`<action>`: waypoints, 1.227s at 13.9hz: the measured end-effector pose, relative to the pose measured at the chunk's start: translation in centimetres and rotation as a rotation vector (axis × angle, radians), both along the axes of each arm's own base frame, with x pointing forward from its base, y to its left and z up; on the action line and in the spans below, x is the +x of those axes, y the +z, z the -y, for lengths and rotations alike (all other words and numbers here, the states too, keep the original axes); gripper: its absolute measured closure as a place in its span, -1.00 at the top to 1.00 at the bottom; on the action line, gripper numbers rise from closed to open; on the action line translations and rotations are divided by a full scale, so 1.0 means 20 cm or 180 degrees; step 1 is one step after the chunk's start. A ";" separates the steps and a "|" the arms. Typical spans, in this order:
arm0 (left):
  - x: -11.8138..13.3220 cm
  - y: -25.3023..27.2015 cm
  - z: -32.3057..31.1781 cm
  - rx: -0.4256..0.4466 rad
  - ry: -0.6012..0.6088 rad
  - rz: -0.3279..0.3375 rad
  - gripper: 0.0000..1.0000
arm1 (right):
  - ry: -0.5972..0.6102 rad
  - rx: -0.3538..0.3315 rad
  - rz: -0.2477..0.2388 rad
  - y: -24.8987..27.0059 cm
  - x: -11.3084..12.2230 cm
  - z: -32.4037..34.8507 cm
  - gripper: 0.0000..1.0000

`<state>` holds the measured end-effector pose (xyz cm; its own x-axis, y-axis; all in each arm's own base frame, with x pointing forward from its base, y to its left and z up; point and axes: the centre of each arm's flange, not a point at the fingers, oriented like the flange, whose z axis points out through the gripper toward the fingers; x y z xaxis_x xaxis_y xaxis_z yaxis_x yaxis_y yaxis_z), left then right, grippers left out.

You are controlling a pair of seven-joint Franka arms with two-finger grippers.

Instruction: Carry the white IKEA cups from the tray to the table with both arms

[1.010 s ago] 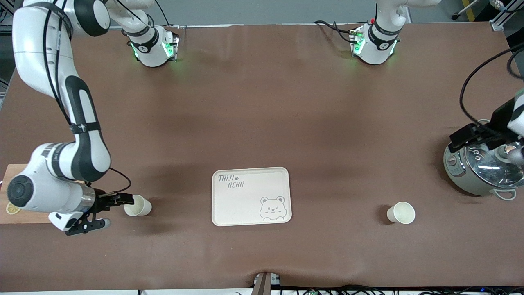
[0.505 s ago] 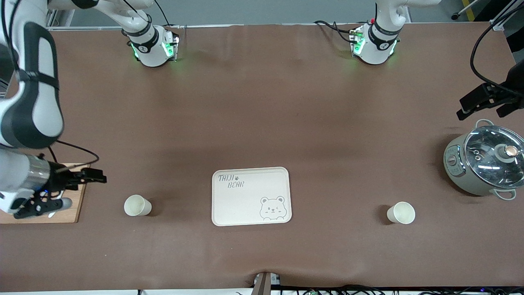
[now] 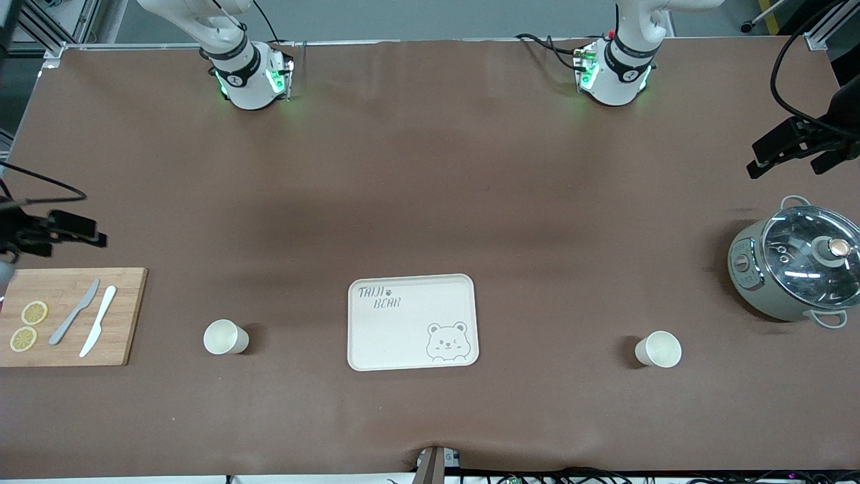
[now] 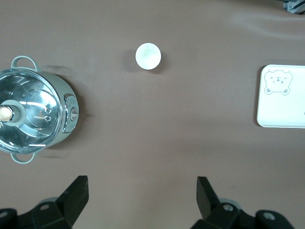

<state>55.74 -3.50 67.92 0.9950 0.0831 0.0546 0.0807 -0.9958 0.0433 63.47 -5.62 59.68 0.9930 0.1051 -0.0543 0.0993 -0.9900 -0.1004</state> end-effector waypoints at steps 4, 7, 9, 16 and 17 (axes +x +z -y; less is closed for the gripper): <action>0.00 0.00 0.00 0.0000 0.0002 -0.0003 1.00 | -0.0296 -0.0082 0.0029 0.11 -0.06 0.00 1.00; 0.00 0.00 0.00 0.0000 0.0005 -0.0003 1.00 | -0.0288 -0.0143 -0.0026 0.07 -0.06 -0.06 1.00; 0.00 0.00 0.00 0.0000 0.0005 -0.0003 1.00 | -0.0287 -0.0147 -0.0035 0.07 -0.06 -0.06 1.00; 0.00 0.00 0.00 0.0000 0.0005 -0.0004 1.00 | -0.0287 -0.0149 -0.0039 0.06 -0.06 -0.06 1.00; 0.00 0.00 0.00 0.0000 0.0005 -0.0004 1.00 | -0.0284 -0.0149 -0.0044 0.05 -0.06 -0.06 1.00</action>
